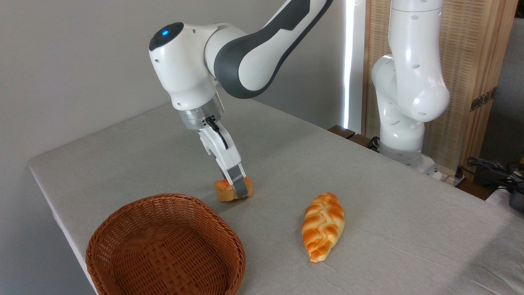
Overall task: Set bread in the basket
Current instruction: 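Close the gripper on the round bread roll, then lift the roll and carry it over the wicker basket, then open the gripper to release the roll and raise it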
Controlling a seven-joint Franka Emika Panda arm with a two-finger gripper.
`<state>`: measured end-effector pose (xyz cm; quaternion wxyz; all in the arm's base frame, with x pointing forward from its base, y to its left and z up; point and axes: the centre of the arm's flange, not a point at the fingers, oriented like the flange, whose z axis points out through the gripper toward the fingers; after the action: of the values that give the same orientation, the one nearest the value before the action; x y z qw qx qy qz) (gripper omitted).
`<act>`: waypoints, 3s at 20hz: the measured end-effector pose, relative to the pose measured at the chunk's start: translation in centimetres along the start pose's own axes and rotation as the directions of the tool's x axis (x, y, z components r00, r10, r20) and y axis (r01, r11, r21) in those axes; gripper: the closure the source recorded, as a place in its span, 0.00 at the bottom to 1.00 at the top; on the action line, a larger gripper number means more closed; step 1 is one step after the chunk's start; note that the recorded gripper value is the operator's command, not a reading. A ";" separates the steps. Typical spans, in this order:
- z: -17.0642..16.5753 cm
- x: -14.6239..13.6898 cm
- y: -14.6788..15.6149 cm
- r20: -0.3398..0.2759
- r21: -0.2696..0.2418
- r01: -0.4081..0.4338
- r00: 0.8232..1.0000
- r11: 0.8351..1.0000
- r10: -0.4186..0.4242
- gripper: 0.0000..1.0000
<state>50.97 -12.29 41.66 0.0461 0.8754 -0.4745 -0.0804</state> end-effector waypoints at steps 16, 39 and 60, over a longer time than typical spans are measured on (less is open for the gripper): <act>-0.2 0.1 -0.1 -0.003 0.004 0.000 1.000 1.000 0.000 0.50; -11.1 0.7 -1.9 -0.177 0.113 0.036 0.984 0.993 -0.016 0.31; -11.4 2.3 -7.0 -0.363 0.317 0.138 0.932 0.938 -0.014 0.00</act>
<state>60.07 -10.31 51.58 -0.0226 0.8881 -0.4303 0.1598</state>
